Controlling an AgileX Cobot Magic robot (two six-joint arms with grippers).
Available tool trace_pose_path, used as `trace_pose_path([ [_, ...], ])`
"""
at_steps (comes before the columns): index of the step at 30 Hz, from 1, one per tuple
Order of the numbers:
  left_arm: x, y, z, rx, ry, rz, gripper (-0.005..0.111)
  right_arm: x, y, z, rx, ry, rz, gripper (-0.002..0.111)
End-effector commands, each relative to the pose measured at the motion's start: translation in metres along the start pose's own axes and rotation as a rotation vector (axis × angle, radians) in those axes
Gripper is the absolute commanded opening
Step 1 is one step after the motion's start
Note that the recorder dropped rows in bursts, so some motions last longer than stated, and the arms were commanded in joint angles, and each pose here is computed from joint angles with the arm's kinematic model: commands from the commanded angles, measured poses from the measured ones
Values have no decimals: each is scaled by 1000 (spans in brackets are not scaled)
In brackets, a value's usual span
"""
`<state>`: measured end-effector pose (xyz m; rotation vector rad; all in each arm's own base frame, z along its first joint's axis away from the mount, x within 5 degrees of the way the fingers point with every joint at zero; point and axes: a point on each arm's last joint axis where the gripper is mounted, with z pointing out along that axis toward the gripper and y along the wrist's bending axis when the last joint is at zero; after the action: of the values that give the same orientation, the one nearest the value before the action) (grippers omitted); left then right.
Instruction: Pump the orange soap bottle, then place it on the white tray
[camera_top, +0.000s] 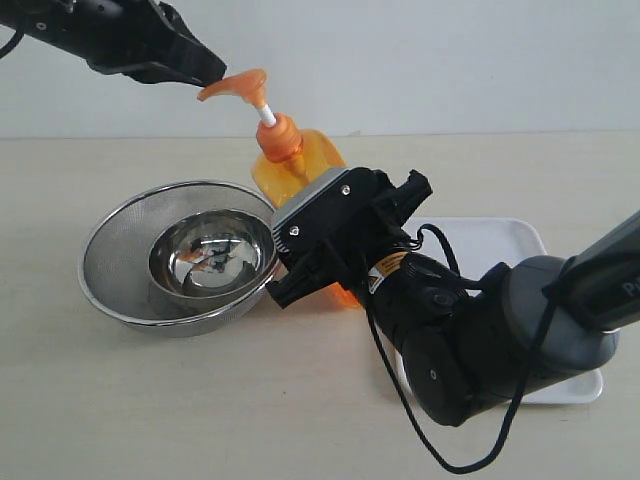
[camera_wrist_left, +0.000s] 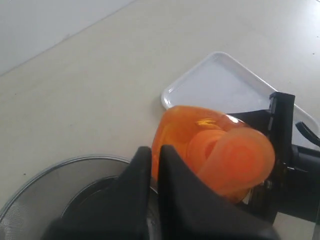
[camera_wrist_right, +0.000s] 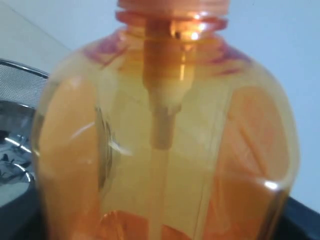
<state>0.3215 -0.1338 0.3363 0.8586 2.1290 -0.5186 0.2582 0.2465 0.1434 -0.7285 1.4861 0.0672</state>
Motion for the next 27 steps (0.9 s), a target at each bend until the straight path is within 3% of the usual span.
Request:
trace_pose_path([
  [1, 3, -1, 0, 17, 28, -21, 5, -6, -4, 0, 16, -30, -4, 1],
  [8, -3, -3, -11, -20, -10, -13, 5, -6, -4, 0, 16, -30, -15, 1],
  [16, -13, -25, -50, 16, -74, 12, 5, -7, -4, 0, 15, -31, -54, 1],
  [22, -11, -39, -45, 147, -44, -21, 5, -7, -3, 0, 13, -32, -53, 1],
  [27, -11, -39, -24, 137, -36, -10, 5, -7, -3, 0, 8, -31, -53, 1],
])
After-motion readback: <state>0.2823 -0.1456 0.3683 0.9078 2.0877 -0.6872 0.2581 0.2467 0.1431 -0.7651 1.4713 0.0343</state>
